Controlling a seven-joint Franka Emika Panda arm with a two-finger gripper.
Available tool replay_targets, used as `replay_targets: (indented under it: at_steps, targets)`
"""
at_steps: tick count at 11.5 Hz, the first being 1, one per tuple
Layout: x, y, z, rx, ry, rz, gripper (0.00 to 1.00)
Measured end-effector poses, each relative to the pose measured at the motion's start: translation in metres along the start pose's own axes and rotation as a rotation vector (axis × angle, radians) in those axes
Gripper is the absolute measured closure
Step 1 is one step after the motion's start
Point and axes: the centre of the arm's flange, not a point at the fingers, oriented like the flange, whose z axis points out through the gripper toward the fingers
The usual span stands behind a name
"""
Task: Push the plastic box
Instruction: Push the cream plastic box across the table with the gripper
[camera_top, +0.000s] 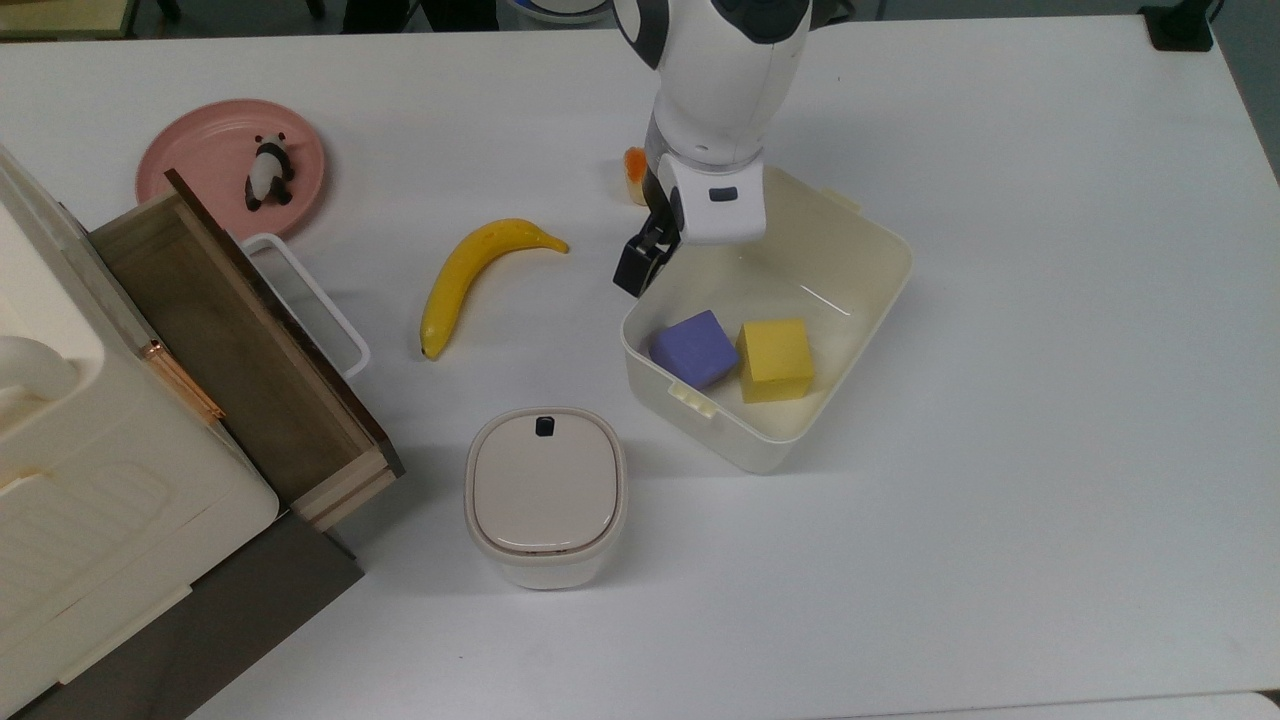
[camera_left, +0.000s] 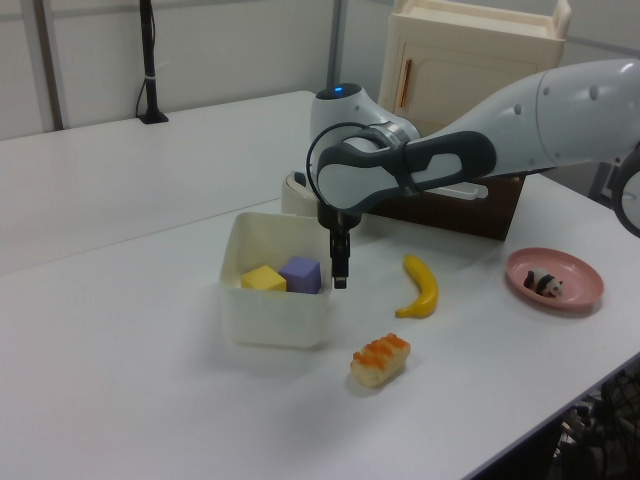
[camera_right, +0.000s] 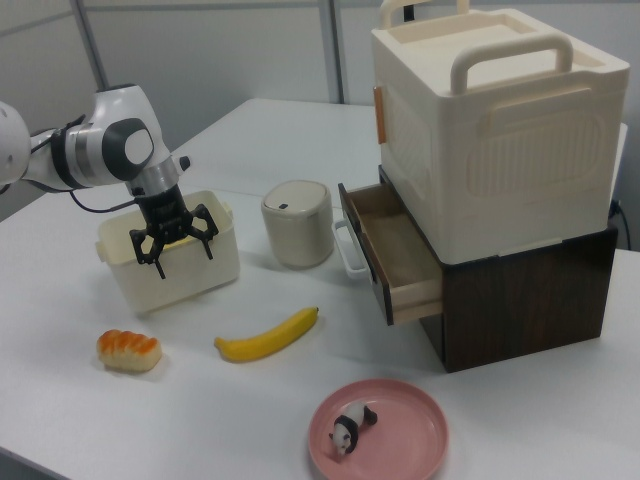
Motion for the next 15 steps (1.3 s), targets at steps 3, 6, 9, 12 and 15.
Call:
replay_targets:
  at_steps: [3,6,9,12,15]
  targets:
    - [0.013,0.004,-0.003,-0.011,0.013,-0.003,0.0]
    - [0.028,0.003,-0.017,-0.039,0.046,-0.018,0.0]
    - [0.049,-0.004,-0.026,-0.082,0.105,-0.045,0.0]
    - [0.067,-0.008,-0.034,-0.099,0.129,-0.064,0.0]
    - [0.079,-0.008,-0.043,-0.134,0.161,-0.065,0.0]
